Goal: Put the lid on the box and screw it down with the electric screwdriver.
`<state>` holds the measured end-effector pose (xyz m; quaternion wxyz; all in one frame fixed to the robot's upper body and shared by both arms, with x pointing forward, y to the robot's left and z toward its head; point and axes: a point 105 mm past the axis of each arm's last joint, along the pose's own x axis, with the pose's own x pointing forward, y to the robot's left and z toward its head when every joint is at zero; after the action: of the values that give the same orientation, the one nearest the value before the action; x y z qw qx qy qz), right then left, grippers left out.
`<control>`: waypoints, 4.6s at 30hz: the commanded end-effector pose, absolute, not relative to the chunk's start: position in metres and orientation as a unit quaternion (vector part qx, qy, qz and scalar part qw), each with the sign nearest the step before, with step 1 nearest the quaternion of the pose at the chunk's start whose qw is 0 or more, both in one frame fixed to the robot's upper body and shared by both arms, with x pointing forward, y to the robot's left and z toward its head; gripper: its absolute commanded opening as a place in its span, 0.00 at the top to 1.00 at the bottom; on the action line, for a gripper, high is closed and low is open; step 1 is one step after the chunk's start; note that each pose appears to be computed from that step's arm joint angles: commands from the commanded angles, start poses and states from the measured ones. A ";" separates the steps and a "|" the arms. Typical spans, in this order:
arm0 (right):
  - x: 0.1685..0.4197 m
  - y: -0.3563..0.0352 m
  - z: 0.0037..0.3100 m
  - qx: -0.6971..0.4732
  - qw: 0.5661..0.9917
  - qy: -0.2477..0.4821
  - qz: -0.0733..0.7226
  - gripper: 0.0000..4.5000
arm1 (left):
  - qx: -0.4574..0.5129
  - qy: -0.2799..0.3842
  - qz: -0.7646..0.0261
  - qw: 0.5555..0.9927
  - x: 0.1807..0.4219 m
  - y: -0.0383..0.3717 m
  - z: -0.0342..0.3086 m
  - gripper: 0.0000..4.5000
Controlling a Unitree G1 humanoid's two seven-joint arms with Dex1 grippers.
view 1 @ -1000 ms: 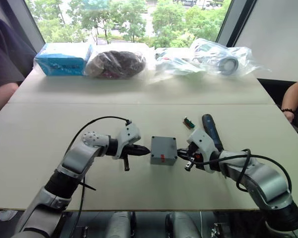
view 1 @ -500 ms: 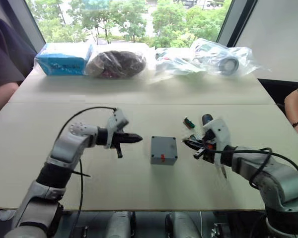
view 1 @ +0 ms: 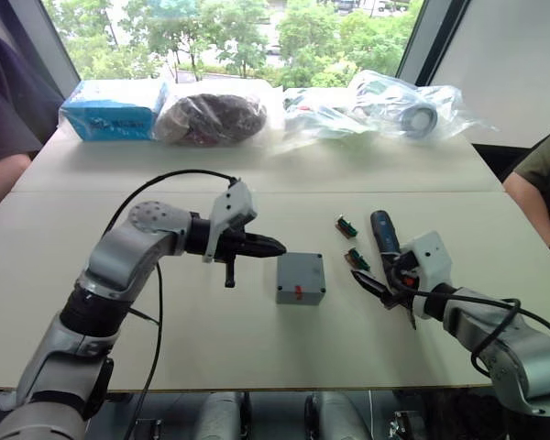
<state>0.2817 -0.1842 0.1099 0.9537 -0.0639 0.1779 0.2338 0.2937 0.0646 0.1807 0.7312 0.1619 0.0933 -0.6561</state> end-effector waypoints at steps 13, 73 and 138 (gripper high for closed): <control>0.304 -0.185 0.119 -0.117 0.953 0.171 0.221 0.40 | 0.208 0.076 -0.638 0.737 0.297 0.065 0.178 1.00; 0.285 -0.123 0.155 -0.083 0.922 0.084 0.368 0.98 | 0.191 0.115 -0.622 0.750 0.289 0.096 0.174 1.00; 0.305 -0.217 0.191 -0.015 0.939 0.265 0.220 0.01 | 0.191 0.017 -0.656 0.730 0.288 0.061 0.203 1.00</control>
<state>0.3094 -0.2126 0.1925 0.9500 -0.0363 0.2224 0.2161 0.2899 0.0671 0.1959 0.7425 0.1665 0.0396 -0.6477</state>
